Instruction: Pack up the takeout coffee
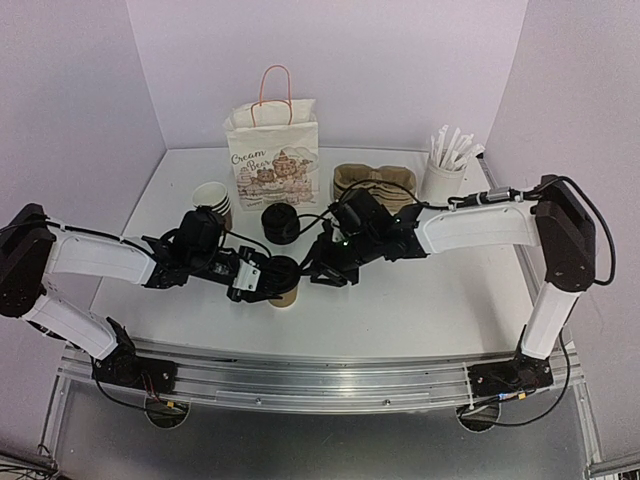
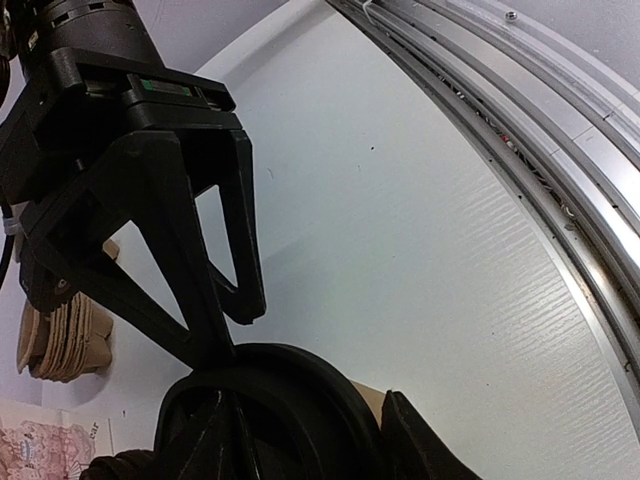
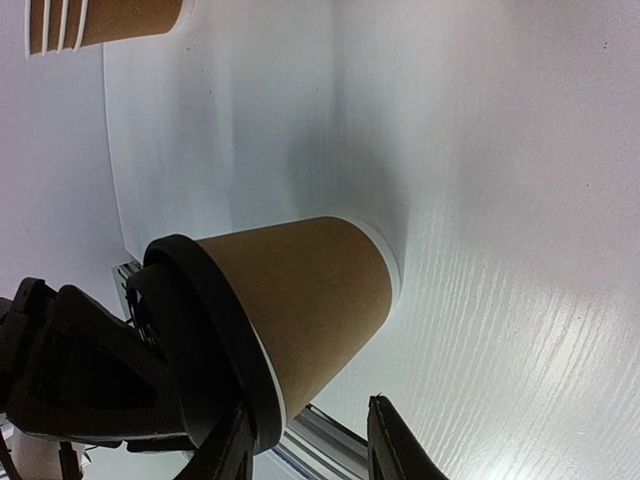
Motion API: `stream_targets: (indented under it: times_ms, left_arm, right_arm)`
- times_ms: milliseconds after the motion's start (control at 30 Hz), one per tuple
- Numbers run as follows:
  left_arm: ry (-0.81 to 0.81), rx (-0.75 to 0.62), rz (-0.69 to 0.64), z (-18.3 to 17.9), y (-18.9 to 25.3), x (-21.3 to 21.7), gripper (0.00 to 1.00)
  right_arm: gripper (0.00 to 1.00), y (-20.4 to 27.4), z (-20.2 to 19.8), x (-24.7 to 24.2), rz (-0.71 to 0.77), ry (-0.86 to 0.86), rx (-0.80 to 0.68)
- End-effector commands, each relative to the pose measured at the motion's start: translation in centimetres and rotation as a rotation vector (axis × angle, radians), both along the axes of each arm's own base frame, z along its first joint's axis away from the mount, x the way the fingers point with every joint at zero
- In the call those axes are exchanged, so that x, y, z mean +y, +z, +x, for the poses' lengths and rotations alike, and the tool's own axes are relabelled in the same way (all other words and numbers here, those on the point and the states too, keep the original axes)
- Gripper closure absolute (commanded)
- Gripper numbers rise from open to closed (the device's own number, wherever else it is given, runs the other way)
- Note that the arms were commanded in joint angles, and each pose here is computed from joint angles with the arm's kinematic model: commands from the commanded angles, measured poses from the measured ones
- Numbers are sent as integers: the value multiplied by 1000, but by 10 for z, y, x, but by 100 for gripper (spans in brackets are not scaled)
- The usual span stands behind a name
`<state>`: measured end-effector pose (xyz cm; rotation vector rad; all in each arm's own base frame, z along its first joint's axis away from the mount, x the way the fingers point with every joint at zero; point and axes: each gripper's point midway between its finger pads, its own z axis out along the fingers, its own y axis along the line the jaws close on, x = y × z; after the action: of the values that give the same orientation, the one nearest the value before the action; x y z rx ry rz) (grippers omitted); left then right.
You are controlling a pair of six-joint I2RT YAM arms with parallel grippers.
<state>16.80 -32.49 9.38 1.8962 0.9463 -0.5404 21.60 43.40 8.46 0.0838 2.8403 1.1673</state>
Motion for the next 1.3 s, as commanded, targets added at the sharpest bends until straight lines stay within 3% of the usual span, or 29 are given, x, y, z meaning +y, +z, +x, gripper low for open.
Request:
stream_targets:
  times_ms: [0, 667, 1267]
  left_arm:
    - [53, 213, 216, -28, -67, 38, 52]
    - [56, 287, 259, -51, -93, 62, 57]
    - [53, 286, 262, -53, -97, 64, 58]
  right_arm:
    - [66, -33, 2, -8, -84, -20, 35]
    - [71, -78, -30, -22, -237, 60, 122]
    - [84, -115, -59, -40, -348, 122, 216]
